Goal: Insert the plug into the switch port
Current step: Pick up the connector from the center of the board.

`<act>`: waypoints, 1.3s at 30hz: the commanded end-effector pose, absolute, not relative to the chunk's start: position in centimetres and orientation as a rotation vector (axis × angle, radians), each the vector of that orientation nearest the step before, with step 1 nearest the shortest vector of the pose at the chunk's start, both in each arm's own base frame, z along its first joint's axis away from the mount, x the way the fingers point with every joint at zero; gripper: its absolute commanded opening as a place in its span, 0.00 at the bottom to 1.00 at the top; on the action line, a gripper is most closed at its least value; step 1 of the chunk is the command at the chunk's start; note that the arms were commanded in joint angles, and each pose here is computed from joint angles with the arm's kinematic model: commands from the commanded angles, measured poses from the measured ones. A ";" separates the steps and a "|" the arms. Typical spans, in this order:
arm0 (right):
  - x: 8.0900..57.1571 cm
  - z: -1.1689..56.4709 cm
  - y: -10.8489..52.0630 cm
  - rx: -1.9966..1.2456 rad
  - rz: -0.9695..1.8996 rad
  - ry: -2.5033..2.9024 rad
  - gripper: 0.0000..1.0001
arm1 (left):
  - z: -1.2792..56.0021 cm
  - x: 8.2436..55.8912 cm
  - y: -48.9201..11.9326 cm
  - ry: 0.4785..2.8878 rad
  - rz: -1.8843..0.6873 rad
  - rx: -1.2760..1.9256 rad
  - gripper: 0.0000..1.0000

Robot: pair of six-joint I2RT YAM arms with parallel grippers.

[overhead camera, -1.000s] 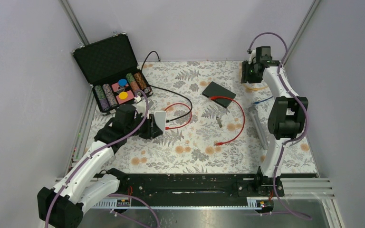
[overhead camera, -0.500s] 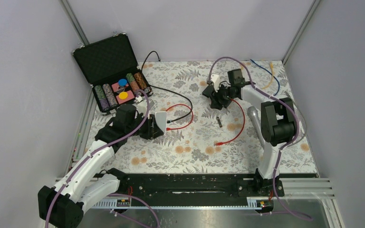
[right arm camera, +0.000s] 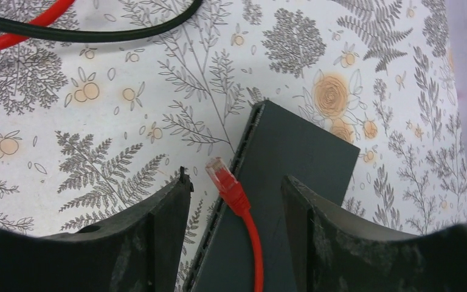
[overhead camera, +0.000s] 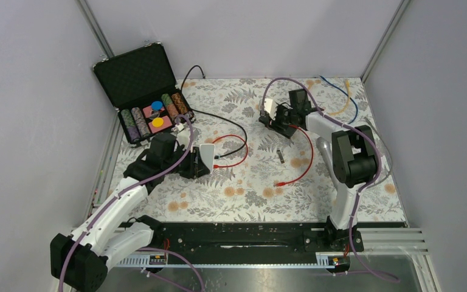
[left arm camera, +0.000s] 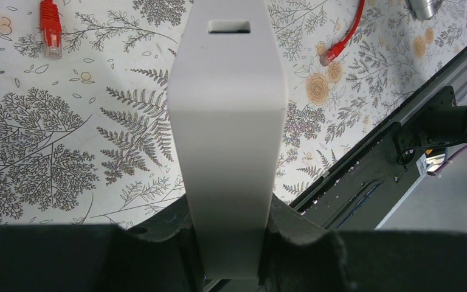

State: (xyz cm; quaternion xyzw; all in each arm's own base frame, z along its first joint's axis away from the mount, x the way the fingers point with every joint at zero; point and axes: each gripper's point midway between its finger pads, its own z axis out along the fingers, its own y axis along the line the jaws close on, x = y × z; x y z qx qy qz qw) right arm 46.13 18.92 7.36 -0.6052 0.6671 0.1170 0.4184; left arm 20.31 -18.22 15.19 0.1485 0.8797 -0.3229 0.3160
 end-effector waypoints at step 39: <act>43.5 12.0 18.4 -1.095 0.152 2.152 0.39 | 15.8 24.0 -13.0 2.301 -0.481 0.198 0.00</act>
